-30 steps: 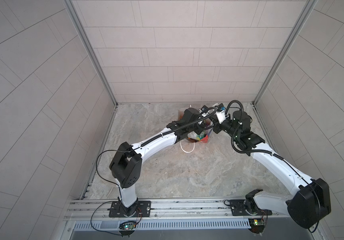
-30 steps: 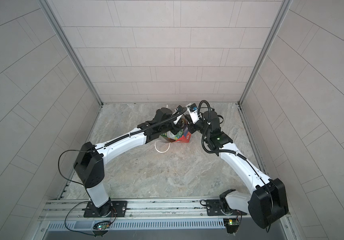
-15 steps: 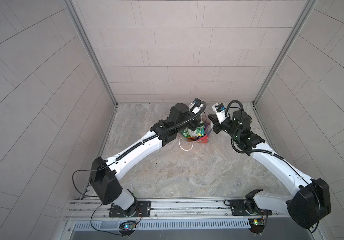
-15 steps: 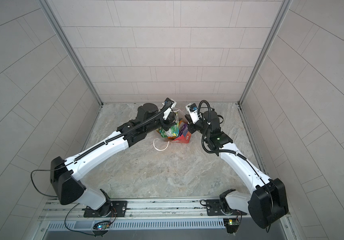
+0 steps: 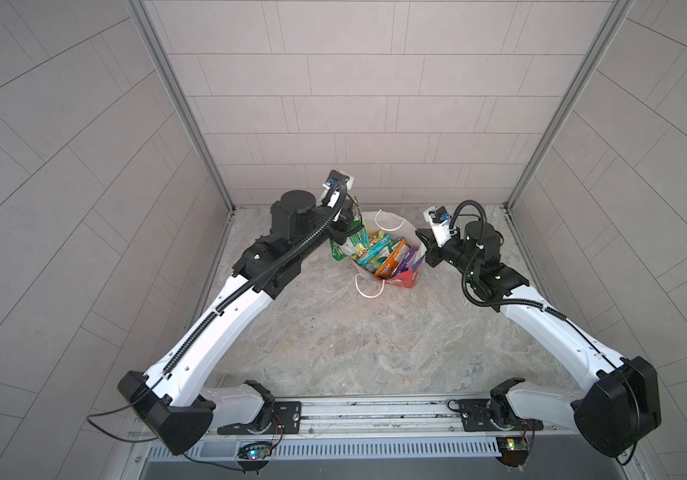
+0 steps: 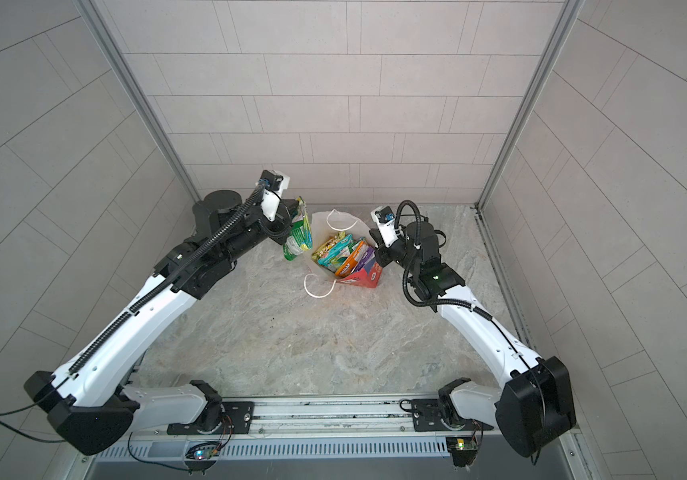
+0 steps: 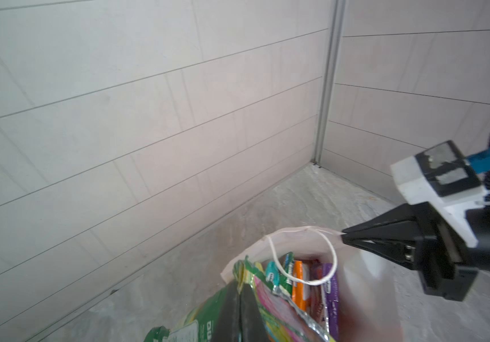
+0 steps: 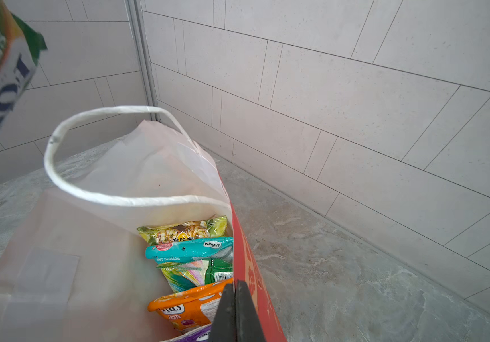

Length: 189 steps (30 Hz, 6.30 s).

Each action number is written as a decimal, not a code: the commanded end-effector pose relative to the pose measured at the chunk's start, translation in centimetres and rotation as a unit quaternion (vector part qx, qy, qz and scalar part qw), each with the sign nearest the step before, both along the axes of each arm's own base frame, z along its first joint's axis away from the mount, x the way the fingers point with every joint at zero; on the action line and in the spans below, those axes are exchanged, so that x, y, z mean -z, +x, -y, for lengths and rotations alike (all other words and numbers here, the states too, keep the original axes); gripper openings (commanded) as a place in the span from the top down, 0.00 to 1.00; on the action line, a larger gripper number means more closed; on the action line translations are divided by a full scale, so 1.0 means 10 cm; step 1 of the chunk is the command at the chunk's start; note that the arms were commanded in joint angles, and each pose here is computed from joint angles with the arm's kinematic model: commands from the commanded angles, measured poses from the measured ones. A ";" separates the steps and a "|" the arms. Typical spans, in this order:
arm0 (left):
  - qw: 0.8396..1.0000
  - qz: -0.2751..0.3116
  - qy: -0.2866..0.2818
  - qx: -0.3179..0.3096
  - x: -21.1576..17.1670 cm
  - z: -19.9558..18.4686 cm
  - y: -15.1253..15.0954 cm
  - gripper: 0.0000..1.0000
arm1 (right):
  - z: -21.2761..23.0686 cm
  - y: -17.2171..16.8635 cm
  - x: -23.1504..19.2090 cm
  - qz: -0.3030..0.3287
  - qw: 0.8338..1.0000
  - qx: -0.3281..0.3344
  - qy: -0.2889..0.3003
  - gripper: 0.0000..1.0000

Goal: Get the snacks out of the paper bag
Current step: 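Lift the green packet out of the bag with the left gripper, then carry the green packet away from the bag and lower it to the floor, then open the left gripper to release the green packet and lift away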

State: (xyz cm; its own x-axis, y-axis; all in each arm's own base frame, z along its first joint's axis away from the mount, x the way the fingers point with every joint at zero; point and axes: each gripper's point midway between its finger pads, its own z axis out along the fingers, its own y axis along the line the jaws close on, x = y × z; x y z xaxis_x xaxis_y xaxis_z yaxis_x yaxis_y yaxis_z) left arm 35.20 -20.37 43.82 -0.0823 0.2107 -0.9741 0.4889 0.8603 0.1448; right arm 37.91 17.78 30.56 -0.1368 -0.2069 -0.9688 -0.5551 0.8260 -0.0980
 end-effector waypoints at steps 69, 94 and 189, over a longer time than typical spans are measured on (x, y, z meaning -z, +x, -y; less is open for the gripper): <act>0.782 -0.396 -0.094 -0.472 3.14 -3.14 1.40 0.48 | -0.03 -0.03 -0.36 0.054 0.998 -0.008 0.018 1.00; 0.759 -0.447 -0.111 -0.461 3.96 -3.01 1.35 0.68 | -0.05 -0.02 -0.31 0.049 0.999 -0.011 0.020 1.00; 0.729 -0.383 -0.291 -0.486 4.07 -3.29 0.92 0.97 | -0.05 -0.06 -0.36 0.055 0.998 -0.013 0.025 1.00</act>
State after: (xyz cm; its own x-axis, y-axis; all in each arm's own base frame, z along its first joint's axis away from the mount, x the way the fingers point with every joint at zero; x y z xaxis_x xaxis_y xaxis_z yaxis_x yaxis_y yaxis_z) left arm 43.92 11.82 2.90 -0.4826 -0.7521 -0.4489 -0.6476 0.6515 -0.3952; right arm 38.10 17.92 30.63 -0.1308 -0.2014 -0.9707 -0.5567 0.8251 -0.0962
